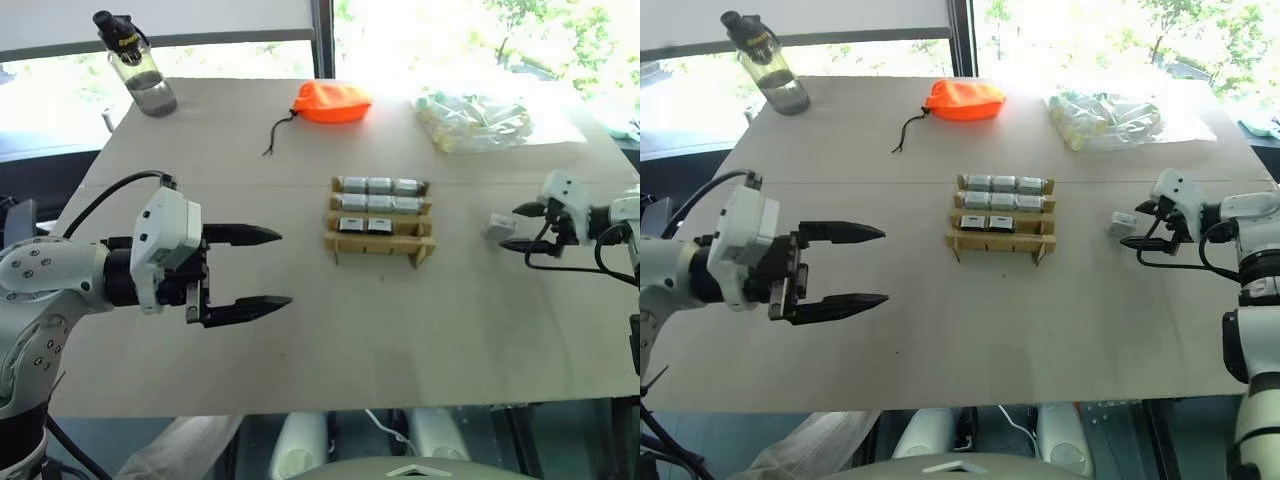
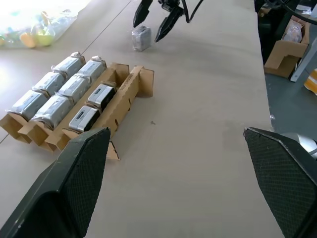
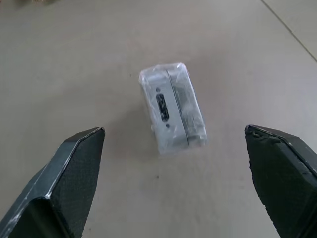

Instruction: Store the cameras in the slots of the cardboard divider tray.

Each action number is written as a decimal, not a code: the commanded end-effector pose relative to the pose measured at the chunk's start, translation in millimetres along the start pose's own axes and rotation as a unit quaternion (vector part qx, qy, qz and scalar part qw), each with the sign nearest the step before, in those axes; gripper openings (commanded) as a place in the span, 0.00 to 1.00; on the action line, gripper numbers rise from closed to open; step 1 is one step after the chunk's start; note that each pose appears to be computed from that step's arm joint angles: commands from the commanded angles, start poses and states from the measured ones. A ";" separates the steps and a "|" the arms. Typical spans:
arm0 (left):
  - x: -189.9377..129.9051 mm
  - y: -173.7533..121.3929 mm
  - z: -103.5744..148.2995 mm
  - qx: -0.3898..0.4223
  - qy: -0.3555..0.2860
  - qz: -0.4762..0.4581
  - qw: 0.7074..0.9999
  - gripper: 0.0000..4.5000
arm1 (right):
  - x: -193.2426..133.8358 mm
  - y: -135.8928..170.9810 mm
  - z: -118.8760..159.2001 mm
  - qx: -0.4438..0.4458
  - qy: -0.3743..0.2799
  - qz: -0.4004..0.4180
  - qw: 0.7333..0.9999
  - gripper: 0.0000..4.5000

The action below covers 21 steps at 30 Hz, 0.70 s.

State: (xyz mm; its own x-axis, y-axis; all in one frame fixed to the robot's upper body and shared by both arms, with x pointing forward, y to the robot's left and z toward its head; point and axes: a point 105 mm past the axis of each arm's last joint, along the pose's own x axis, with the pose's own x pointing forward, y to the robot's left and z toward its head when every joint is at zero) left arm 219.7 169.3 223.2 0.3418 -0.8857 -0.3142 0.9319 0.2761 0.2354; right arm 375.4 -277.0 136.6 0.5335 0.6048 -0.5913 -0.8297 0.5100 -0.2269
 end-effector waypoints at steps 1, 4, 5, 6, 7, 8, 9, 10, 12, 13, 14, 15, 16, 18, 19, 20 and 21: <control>-3.5 -1.2 8.5 0.021 -0.002 0.007 1.000 1.00 | -5.6 -3.6 8.5 -0.020 0.000 0.003 1.000 0.88; -3.9 -0.8 8.1 0.023 0.000 0.008 1.000 1.00 | -3.7 -3.3 13.0 -0.020 -0.007 0.009 1.000 0.62; -4.1 -0.5 8.0 0.023 0.000 0.008 1.000 1.00 | -2.7 -2.5 13.3 -0.020 -0.006 0.012 1.000 0.56; -4.4 0.0 7.8 0.023 0.000 0.009 1.000 1.00 | -1.7 -1.7 13.2 -0.020 -0.005 0.015 1.000 0.41; -4.7 0.5 7.2 0.024 0.002 0.009 1.000 1.00 | -0.7 -1.1 12.6 -0.021 -0.005 0.017 1.000 0.32; -5.0 0.9 6.8 0.025 0.003 0.009 1.000 1.00 | 0.2 -1.1 12.9 -0.020 -0.007 0.016 1.000 0.19; -5.3 1.3 6.6 0.025 0.003 0.009 1.000 1.00 | 0.9 -1.3 13.5 -0.018 -0.010 0.014 1.000 0.14; -5.5 1.5 6.4 0.026 0.004 0.009 1.000 1.00 | 1.2 -1.7 14.0 -0.017 -0.012 0.012 1.000 0.14; -5.9 2.0 6.2 0.027 0.004 0.008 1.000 1.00 | 1.4 -2.4 14.6 -0.018 -0.014 0.009 1.000 0.14; -6.1 2.3 6.2 0.027 0.004 0.008 1.000 1.00 | 1.4 -2.7 14.9 -0.018 -0.014 0.008 1.000 0.14; -6.4 2.7 6.1 0.028 0.004 0.007 1.000 1.00 | 1.4 -3.1 15.0 -0.018 -0.015 0.006 1.000 0.14; -6.7 3.0 6.1 0.029 0.004 0.007 1.000 1.00 | 1.3 -3.7 15.5 -0.021 -0.015 0.003 1.000 0.14; -6.9 3.2 6.1 0.030 0.004 0.006 1.000 1.00 | 1.2 -4.4 16.2 -0.024 -0.016 0.000 1.000 0.14; -7.9 3.9 5.8 0.031 0.005 0.006 0.999 1.00 | 0.7 -6.6 23.5 -0.029 -0.030 -0.005 0.999 0.14; -8.6 4.3 5.6 0.032 0.006 0.006 0.999 1.00 | 0.6 -7.2 29.6 -0.032 -0.041 -0.004 0.999 0.14; -9.3 4.9 5.3 0.032 0.006 0.007 0.999 1.00 | 0.9 -6.8 36.5 -0.032 -0.053 0.003 0.998 0.14; -9.8 5.4 5.0 0.032 0.007 0.008 0.999 1.00 | 1.3 -5.3 43.4 -0.031 -0.065 0.014 0.997 0.14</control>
State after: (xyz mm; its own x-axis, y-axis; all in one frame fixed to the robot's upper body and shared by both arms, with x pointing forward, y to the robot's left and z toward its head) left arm 221.5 175.5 226.2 0.3488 -0.8798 -0.3230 0.9262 0.2710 0.2622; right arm 381.1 -262.8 140.5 0.5073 0.6395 -0.5776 -0.8514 0.4755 -0.2213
